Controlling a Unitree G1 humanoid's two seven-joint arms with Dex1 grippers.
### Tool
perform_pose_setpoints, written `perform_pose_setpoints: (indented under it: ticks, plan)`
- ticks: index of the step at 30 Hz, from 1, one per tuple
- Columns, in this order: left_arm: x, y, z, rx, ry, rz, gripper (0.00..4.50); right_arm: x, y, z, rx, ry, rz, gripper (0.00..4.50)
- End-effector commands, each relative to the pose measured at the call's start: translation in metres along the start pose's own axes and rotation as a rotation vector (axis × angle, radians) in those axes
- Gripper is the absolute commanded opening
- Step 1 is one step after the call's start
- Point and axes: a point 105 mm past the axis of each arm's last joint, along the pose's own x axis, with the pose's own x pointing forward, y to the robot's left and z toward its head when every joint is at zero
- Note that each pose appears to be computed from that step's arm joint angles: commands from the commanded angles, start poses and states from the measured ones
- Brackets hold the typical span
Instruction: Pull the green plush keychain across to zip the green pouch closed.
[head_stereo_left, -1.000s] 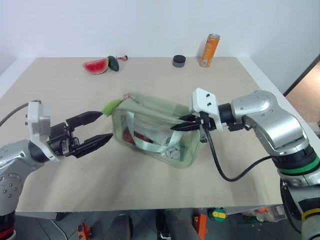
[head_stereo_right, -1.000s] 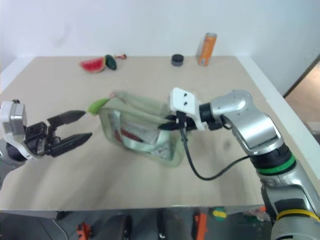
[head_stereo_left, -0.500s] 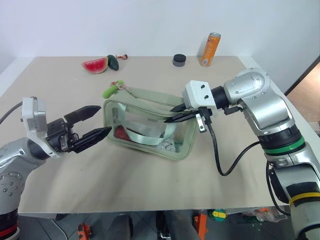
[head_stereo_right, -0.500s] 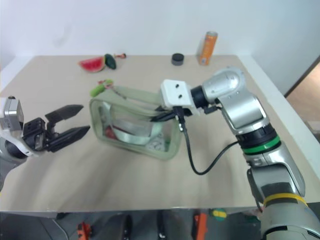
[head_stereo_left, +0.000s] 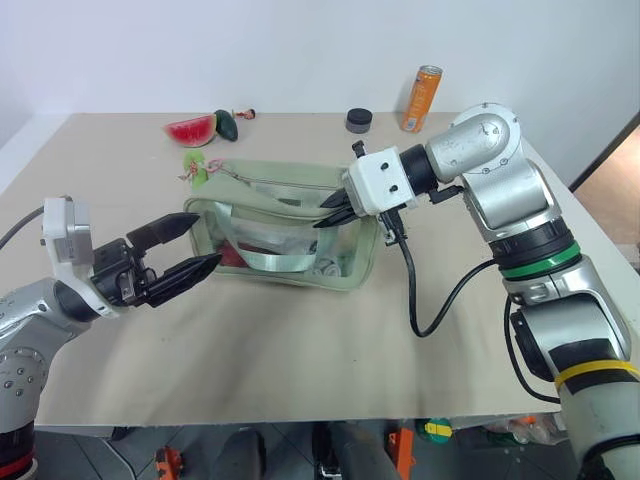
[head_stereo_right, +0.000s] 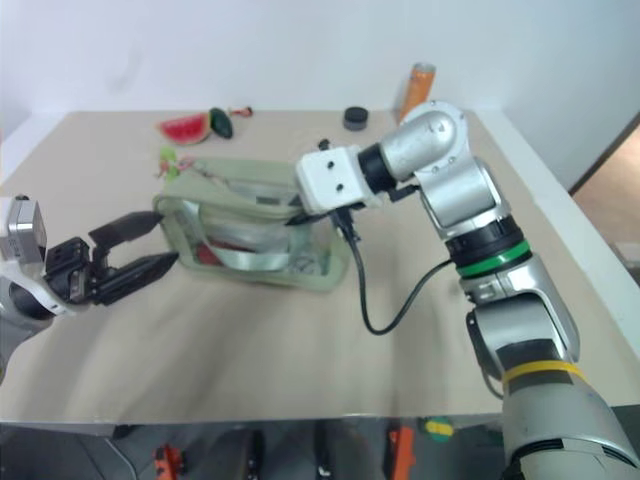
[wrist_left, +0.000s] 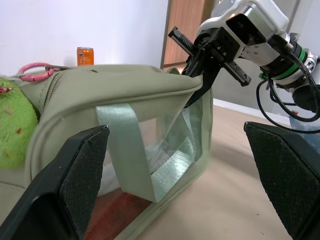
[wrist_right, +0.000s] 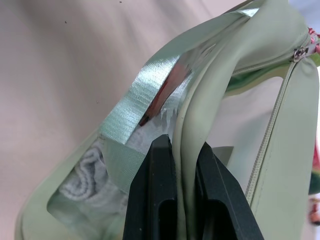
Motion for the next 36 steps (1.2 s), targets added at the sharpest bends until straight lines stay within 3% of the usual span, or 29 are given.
perform_pose_setpoints:
  ticks: [1, 5, 10, 15, 16, 17, 18, 22, 24, 26, 31, 36]
  plan:
    - [-0.001, -0.006, 0.012, 0.044, -0.01, -0.013, 4.5, 0.005, 0.015, 0.004, -0.093, 0.0, 0.025, 0.01]
    - [-0.001, -0.007, 0.01, 0.038, -0.005, -0.012, 4.5, 0.012, 0.036, 0.008, -0.11, -0.025, 0.071, 0.01]
    - [0.002, -0.005, 0.011, 0.035, -0.005, -0.02, 4.5, 0.016, 0.024, 0.001, -0.017, -0.004, -0.023, 0.01]
    - [0.005, -0.006, 0.009, 0.029, -0.004, -0.032, 4.5, 0.008, -0.005, 0.004, 0.152, -0.056, -0.171, 1.84]
    - [0.005, -0.006, 0.009, 0.026, -0.005, -0.035, 4.5, 0.003, -0.014, 0.007, 0.203, -0.079, -0.209, 1.91]
    - [0.005, -0.006, 0.008, 0.023, -0.005, -0.038, 4.5, -0.004, -0.019, 0.012, 0.258, -0.126, -0.223, 2.5]
    - [0.006, -0.006, 0.007, 0.02, -0.006, -0.041, 4.5, -0.014, -0.023, 0.019, 0.297, -0.188, -0.231, 2.66]
    - [0.009, -0.006, 0.005, 0.014, -0.008, -0.047, 4.5, -0.053, -0.016, 0.055, 0.383, -0.452, -0.2, 2.66]
    - [0.009, -0.006, 0.004, 0.01, -0.009, -0.045, 4.5, -0.063, -0.001, 0.059, 0.42, -0.48, -0.163, 2.66]
    - [0.008, -0.006, 0.003, 0.008, -0.009, -0.044, 4.5, -0.068, 0.016, 0.054, 0.455, -0.458, -0.14, 2.66]
    - [0.006, -0.005, 0.003, 0.003, -0.005, -0.04, 4.5, -0.072, 0.043, 0.009, 0.576, -0.251, -0.236, 2.66]
    - [0.006, -0.006, 0.004, 0.003, -0.002, -0.053, 4.5, -0.068, 0.056, -0.02, 0.627, -0.115, -0.321, 2.66]
